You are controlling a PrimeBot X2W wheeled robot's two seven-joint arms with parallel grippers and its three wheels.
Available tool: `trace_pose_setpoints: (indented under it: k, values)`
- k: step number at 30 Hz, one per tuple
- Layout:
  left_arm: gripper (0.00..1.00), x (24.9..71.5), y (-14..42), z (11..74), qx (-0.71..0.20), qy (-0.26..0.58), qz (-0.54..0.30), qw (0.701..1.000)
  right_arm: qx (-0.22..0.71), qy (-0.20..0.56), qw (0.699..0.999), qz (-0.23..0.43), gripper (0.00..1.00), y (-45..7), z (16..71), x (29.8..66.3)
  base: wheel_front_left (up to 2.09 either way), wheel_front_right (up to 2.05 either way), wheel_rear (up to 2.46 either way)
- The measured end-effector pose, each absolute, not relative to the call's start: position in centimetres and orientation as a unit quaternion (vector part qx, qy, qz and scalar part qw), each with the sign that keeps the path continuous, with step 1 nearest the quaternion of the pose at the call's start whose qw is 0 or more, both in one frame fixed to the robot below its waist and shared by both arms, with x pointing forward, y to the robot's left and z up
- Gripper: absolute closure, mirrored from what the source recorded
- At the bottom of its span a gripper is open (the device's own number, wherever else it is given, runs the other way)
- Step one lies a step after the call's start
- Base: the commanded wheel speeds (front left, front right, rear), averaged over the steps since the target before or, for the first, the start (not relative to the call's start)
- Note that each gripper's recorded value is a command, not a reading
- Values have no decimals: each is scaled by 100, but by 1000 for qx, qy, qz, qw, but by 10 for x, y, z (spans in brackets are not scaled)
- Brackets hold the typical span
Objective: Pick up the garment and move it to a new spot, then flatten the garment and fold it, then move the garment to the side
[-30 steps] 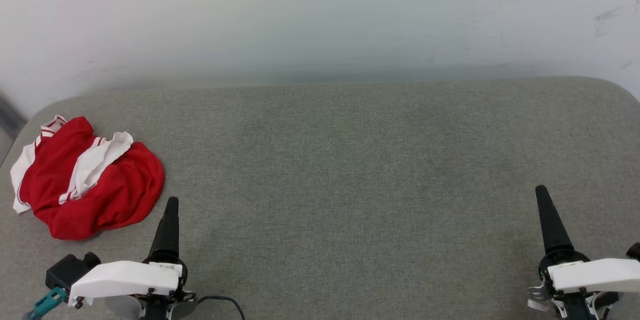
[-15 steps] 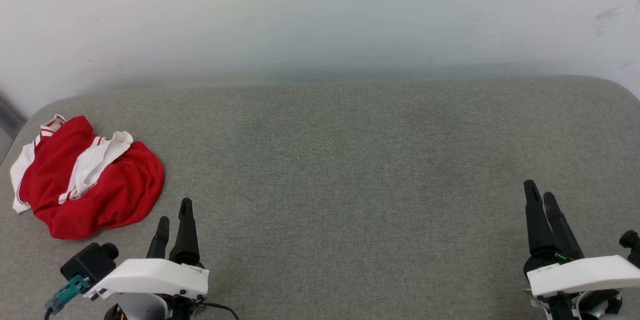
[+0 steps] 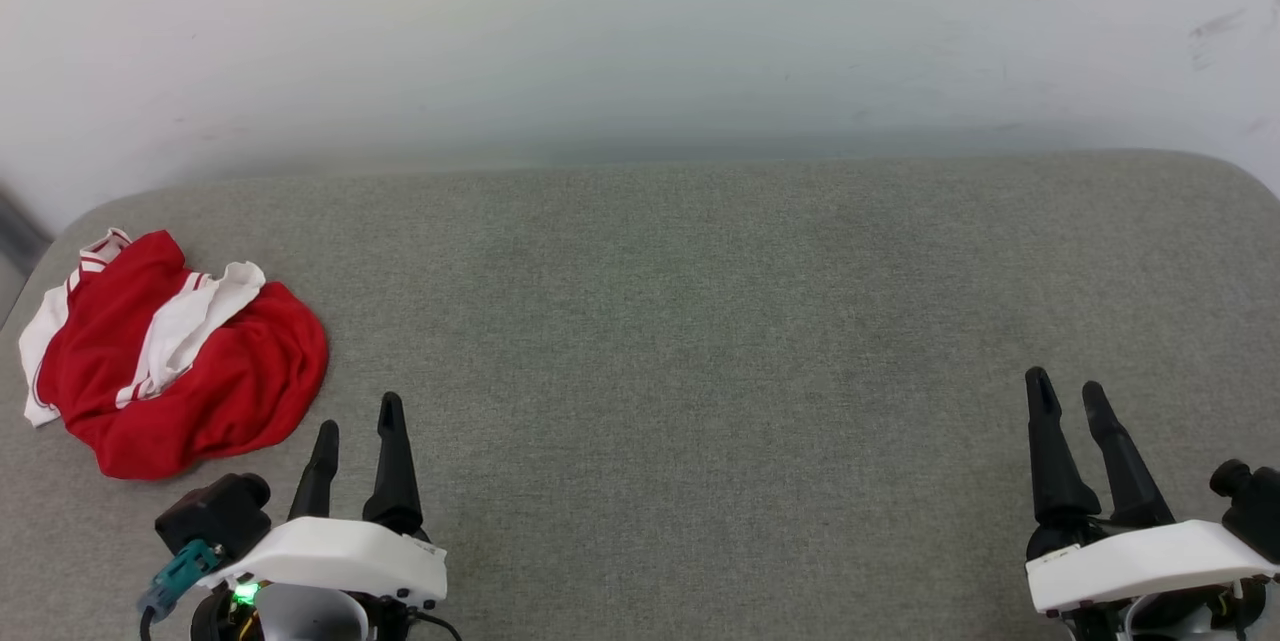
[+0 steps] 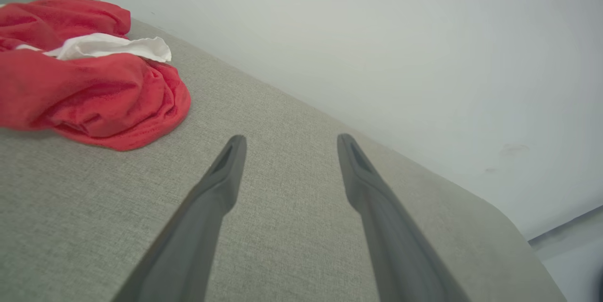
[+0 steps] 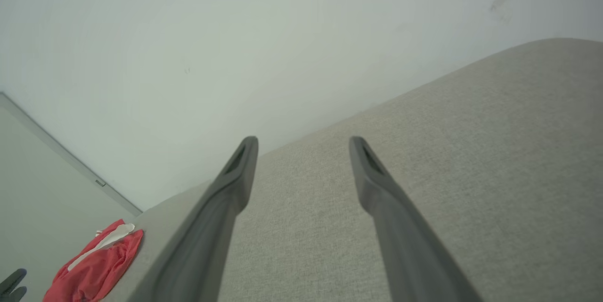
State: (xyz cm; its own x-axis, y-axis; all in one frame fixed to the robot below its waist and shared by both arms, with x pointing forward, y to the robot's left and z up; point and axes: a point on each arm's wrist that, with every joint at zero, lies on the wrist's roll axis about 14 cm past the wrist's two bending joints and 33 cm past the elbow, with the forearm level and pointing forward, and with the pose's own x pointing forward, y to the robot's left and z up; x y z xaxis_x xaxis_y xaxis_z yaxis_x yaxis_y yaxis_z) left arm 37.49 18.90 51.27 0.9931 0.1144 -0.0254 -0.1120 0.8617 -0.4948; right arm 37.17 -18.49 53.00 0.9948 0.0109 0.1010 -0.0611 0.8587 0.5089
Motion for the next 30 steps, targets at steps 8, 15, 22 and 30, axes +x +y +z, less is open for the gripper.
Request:
trace_pose_setpoints:
  k: [8, 15, 22, 30]
  values:
    - [0, 373, 183, 517, -212, -12, 48, 976, 221, -53, 974, 24, 0, -182, 531, 369, 0, 0, 0]
    - [0, 372, 180, 523, -181, -27, 42, 982, 185, -58, 980, 30, 0, -178, 533, 368, 0, 0, 0]
    - [0, 369, 176, 526, -161, -39, 33, 986, 153, -67, 985, 36, 0, -175, 536, 367, 0, 0, 0]
    - [0, 368, 171, 531, -147, -54, 16, 987, 128, -73, 988, 39, 0, -174, 537, 364, 0, 0, 0]
